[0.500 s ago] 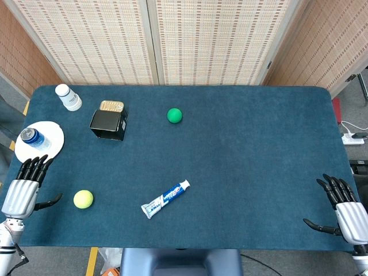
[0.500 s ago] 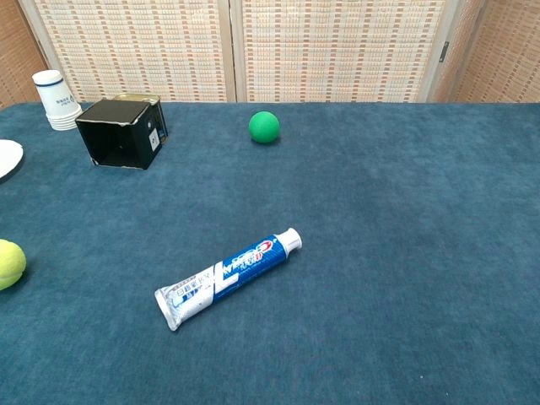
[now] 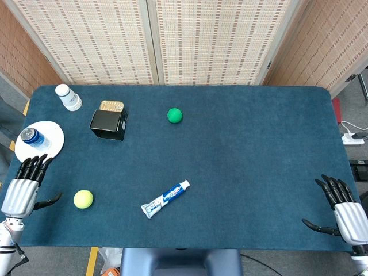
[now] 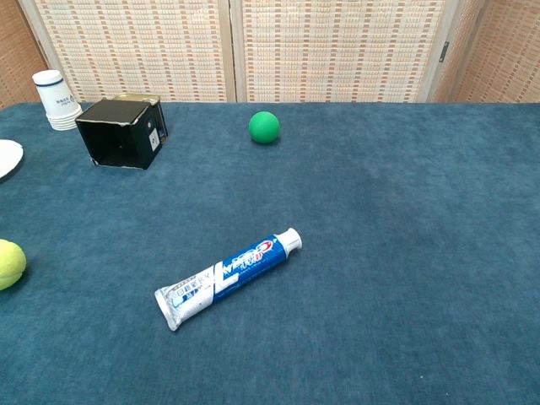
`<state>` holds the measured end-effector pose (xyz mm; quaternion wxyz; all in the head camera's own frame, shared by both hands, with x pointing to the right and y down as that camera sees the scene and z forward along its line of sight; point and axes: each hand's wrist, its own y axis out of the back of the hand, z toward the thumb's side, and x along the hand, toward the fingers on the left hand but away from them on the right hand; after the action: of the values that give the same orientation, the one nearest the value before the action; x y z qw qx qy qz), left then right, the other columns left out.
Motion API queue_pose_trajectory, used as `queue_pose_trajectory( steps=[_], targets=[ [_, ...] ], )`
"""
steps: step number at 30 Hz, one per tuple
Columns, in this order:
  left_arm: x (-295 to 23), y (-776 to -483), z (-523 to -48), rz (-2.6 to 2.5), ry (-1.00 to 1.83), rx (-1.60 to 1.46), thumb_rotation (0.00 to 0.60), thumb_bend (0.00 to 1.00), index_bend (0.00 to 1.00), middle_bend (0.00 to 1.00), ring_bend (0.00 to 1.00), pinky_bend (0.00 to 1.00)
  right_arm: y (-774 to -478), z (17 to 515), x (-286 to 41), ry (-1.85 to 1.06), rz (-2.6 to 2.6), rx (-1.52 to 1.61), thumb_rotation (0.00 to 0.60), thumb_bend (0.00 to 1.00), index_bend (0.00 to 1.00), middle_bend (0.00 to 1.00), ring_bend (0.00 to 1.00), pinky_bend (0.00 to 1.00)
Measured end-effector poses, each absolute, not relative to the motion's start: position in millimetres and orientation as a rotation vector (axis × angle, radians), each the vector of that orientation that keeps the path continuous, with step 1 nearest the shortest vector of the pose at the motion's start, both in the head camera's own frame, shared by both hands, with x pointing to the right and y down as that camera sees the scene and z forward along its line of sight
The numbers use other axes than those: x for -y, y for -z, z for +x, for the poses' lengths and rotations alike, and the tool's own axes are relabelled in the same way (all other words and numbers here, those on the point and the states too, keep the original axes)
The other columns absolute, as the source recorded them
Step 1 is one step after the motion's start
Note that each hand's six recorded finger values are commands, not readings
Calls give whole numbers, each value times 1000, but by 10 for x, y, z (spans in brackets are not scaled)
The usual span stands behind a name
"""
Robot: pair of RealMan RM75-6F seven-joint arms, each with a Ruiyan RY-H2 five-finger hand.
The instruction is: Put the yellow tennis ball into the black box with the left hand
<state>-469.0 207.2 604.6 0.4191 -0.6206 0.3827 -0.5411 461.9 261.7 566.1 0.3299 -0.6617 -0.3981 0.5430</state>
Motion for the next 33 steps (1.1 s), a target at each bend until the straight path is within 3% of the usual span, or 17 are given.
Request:
queue_pose_trajectory(
  steps=[2, 4, 5, 11, 12, 15, 16, 17, 22, 33],
  targets=[
    [-2057, -6013, -4690, -1542, 1326, -977, 278, 197, 756, 713, 655, 760, -5672, 4609, -2610, -1422, -1730, 1032, 516, 0, 91, 0, 0, 0],
    [-2041, -5975, -4696, -1520, 1286, -1004, 200, 226, 953, 949, 906, 936, -5696, 4595, -2603, -1430, -1735, 1018, 515, 0, 89, 0, 0, 0],
    [-2040, -5961, -4700, -1513, 1268, -1017, 190, 248, 995, 997, 977, 986, -5704, 4586, -2597, -1431, -1738, 1014, 515, 0, 88, 0, 0, 0],
    [-2107, -5989, -4744, -1551, 1197, -1037, 209, 281, 1000, 1000, 1000, 1000, -5707, 4581, -2596, -1435, -1743, 1006, 515, 0, 87, 0, 0, 0],
    [-2137, -6009, -4750, -1555, 1195, -1023, 266, 286, 1000, 1000, 1000, 1000, -5698, 4585, -2599, -1433, -1742, 1010, 515, 0, 87, 0, 0, 0],
    [-2272, -6072, -4761, -1583, 1205, -997, 519, 312, 1000, 1000, 1000, 1000, -5680, 4597, -2611, -1428, -1745, 1019, 516, 0, 87, 0, 0, 0],
    [-2332, -6086, -4762, -1599, 1210, -992, 577, 334, 1000, 1000, 1000, 1000, -5677, 4603, -2617, -1428, -1746, 1020, 516, 0, 87, 0, 0, 0],
    [-2398, -6097, -4765, -1614, 1215, -987, 599, 362, 1000, 1000, 1000, 1000, -5673, 4611, -2624, -1429, -1746, 1021, 516, 0, 87, 0, 0, 0],
    [-2849, -6092, -4841, -1636, 1252, -966, 600, 639, 1000, 1000, 1000, 1000, -5638, 4634, -2645, -1421, -1739, 1032, 515, 0, 85, 0, 0, 0],
    [-3467, -6516, -4722, -1677, 1310, -908, 600, 709, 1000, 1000, 1000, 1000, -5532, 4680, -2667, -1372, -1731, 1083, 515, 0, 90, 0, 0, 0]
  ],
)
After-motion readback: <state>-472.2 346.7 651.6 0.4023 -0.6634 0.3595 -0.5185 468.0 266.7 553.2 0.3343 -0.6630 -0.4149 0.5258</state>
